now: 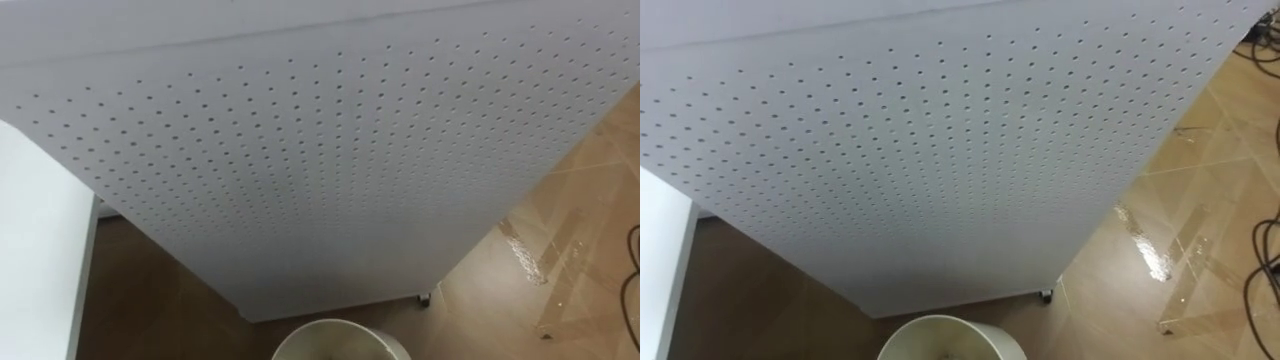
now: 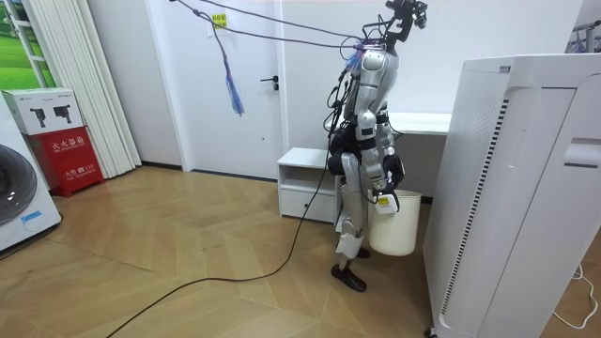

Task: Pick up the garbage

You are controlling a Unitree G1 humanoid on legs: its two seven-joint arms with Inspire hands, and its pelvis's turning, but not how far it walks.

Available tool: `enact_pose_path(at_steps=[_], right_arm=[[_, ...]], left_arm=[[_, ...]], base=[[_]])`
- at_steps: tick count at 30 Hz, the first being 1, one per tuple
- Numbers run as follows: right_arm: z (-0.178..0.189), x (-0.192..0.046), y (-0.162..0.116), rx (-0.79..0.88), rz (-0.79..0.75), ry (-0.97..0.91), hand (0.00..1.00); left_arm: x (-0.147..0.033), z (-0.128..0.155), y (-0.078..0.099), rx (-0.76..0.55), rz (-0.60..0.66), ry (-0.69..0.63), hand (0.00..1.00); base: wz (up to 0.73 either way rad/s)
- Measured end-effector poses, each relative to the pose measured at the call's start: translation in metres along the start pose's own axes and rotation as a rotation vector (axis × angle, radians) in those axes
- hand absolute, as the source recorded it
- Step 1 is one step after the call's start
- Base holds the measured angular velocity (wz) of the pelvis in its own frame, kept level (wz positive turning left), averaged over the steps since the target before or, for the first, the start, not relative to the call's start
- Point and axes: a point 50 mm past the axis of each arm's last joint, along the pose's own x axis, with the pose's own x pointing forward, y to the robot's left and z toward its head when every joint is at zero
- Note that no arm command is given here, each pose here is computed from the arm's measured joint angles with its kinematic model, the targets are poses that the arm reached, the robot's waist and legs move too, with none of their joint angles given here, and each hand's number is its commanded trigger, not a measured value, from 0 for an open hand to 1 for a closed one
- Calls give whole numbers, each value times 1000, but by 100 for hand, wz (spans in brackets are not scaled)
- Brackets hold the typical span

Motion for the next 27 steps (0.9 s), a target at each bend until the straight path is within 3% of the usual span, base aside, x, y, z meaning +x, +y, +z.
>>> enact_pose_path(at_steps=[21, 23, 24, 25, 26, 27], right_arm=[[-1, -1, -3, -3, -7, 7, 100], [0, -1, -3, 4, -10, 3, 100], [0, -1, -3, 4, -10, 3, 100], [0, -1, -3, 4, -10, 4, 100], [-1, 0, -2, 6, -8, 6, 100], [-2, 0, -2, 6, -9, 9, 100]], left_arm=[[-2, -7, 4, 48, -14, 53, 0], [-2, -7, 3, 106, -22, 64, 55], [-2, -6, 3, 129, -25, 67, 74], [-1, -5, 3, 174, -27, 75, 61], [-1, -5, 3, 211, -21, 81, 37], [-1, -5, 3, 227, -17, 84, 0]], base=[[0], [0], [4], [5], [5], [0]])
